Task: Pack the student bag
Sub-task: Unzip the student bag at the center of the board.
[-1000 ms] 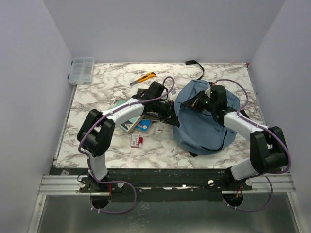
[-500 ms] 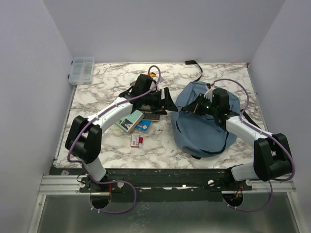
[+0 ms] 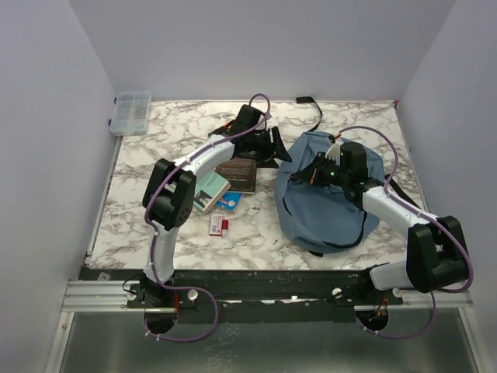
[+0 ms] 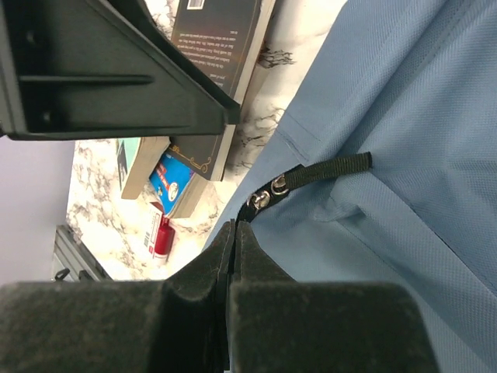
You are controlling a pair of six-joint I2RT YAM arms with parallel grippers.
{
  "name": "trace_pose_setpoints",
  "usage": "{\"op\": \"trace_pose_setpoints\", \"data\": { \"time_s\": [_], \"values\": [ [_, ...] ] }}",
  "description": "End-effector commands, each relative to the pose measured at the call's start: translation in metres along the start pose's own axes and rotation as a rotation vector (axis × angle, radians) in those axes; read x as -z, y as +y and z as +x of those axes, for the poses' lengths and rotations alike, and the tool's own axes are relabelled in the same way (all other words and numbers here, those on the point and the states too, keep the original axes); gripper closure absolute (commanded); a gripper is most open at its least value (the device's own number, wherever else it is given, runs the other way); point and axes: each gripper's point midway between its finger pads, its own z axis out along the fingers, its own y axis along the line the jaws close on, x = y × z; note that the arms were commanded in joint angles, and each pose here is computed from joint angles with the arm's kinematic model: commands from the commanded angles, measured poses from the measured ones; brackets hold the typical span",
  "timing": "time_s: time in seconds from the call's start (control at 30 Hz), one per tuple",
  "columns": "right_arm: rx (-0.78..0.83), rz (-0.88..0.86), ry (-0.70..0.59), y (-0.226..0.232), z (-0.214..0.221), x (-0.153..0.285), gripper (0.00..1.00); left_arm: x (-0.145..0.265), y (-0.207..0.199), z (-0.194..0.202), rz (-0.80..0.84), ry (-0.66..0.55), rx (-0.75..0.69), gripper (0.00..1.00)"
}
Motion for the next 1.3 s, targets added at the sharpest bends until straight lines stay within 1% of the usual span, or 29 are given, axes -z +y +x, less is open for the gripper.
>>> {"op": "trace_pose_setpoints", "data": {
  "time_s": [0.0, 0.07, 0.13, 0.3, 0.47, 0.6, 0.7, 0.73, 0.9, 0.97, 1.03, 1.1, 1.13, 1.17, 1.23, 1.27],
  "values": [
    [0.03, -0.057, 0.02, 0.013, 0.001, 0.004, 0.99, -0.014, -0.005, 0.009, -0.016, 0.033, -0.037, 0.42],
    [0.034, -0.071, 0.028, 0.017, 0.002, 0.003, 0.99, -0.024, -0.006, 0.016, -0.009, 0.061, -0.045, 0.46],
    [0.04, -0.075, 0.038, 0.02, 0.006, 0.003, 1.0, -0.031, -0.005, 0.021, -0.007, 0.079, -0.044, 0.54],
    [0.057, -0.079, 0.043, 0.026, 0.011, 0.005, 0.99, -0.043, 0.002, 0.028, -0.009, 0.111, -0.039, 0.63],
    [0.077, -0.095, 0.078, 0.034, 0.021, 0.005, 0.99, -0.054, 0.005, 0.029, -0.003, 0.127, -0.045, 0.78],
    [0.082, -0.108, 0.13, 0.045, 0.042, 0.011, 0.99, -0.061, 0.003, 0.024, 0.018, 0.135, -0.044, 0.9],
    [0.055, -0.114, 0.18, 0.052, 0.064, 0.023, 0.99, -0.066, 0.001, 0.019, 0.031, 0.134, -0.043, 0.99],
    [0.056, -0.12, 0.182, 0.055, 0.07, 0.029, 1.0, -0.067, 0.001, 0.017, 0.035, 0.136, -0.04, 1.0],
    [0.041, -0.08, 0.192, 0.053, 0.086, 0.061, 0.99, -0.065, 0.005, 0.004, 0.041, 0.117, -0.031, 1.0],
    [0.022, -0.047, 0.205, 0.045, 0.098, 0.071, 0.99, -0.06, 0.003, -0.004, 0.052, 0.103, -0.027, 1.0],
    [0.006, -0.023, 0.214, 0.038, 0.107, 0.075, 0.99, -0.054, -0.003, -0.009, 0.072, 0.097, -0.032, 1.0],
    [-0.004, -0.023, 0.2, 0.037, 0.106, 0.075, 0.99, -0.048, -0.009, -0.009, 0.086, 0.099, -0.038, 1.0],
    [-0.008, -0.028, 0.189, 0.039, 0.103, 0.073, 1.0, -0.044, -0.013, -0.006, 0.092, 0.101, -0.044, 0.96],
    [-0.005, -0.041, 0.173, 0.044, 0.097, 0.071, 1.0, -0.038, -0.016, -0.003, 0.092, 0.099, -0.048, 0.87],
    [0.0, -0.066, 0.151, 0.051, 0.087, 0.067, 0.99, -0.024, -0.017, 0.005, 0.081, 0.093, -0.052, 0.64],
    [0.004, -0.069, 0.145, 0.053, 0.083, 0.065, 0.99, -0.019, -0.015, 0.012, 0.065, 0.09, -0.05, 0.55]
  ]
}}
